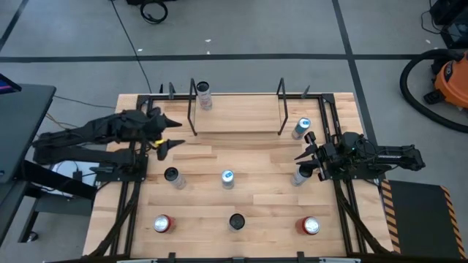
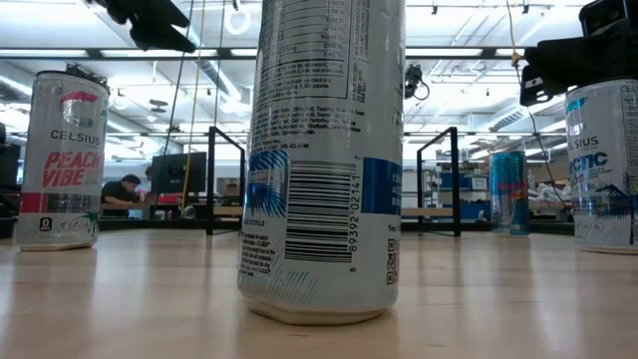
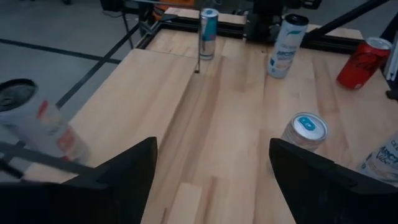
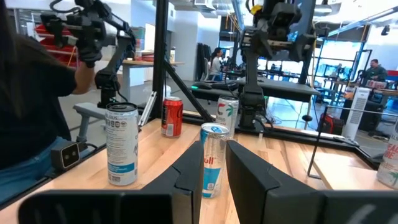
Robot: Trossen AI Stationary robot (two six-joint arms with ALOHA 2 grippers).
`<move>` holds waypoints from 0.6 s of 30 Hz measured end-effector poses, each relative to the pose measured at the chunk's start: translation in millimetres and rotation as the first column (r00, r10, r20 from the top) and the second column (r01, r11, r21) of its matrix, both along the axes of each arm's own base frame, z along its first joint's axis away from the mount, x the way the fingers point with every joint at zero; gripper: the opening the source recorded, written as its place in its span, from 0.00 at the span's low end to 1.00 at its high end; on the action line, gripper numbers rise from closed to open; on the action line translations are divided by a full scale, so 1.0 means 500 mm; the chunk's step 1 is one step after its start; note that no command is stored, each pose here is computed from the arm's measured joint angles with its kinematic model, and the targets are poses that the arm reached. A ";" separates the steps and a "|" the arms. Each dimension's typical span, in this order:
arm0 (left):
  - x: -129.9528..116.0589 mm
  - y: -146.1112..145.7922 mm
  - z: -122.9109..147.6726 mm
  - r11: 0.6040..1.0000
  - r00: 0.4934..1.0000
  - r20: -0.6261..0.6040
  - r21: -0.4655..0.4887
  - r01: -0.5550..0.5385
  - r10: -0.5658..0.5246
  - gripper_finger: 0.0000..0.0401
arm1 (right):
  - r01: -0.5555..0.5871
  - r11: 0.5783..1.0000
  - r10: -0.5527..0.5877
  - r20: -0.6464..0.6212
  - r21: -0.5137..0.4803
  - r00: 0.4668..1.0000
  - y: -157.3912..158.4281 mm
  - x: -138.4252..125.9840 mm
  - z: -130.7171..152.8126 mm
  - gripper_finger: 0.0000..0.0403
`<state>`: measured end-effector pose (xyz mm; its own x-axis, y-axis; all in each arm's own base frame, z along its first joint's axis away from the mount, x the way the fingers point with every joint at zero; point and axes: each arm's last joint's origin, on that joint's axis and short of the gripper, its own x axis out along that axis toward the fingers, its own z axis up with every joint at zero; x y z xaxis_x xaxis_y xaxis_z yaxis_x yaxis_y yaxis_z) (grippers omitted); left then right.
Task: Place canned beverage on shelf
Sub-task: Put the top white blue soda can on the shelf
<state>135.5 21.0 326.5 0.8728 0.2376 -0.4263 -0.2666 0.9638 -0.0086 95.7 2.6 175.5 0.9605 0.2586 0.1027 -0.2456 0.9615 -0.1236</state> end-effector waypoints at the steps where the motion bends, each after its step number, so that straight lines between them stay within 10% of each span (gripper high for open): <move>1: 0.004 -0.001 -0.006 1.000 1.000 0.006 -0.002 0.004 -0.004 0.78 | 0.000 1.000 0.000 0.000 0.000 1.000 0.000 0.000 0.000 0.19; 18: 0.015 -0.004 -0.010 0.999 0.997 0.078 -0.044 -0.001 0.004 0.78 | -0.033 0.999 0.028 0.125 0.043 0.992 0.002 -0.005 0.026 0.19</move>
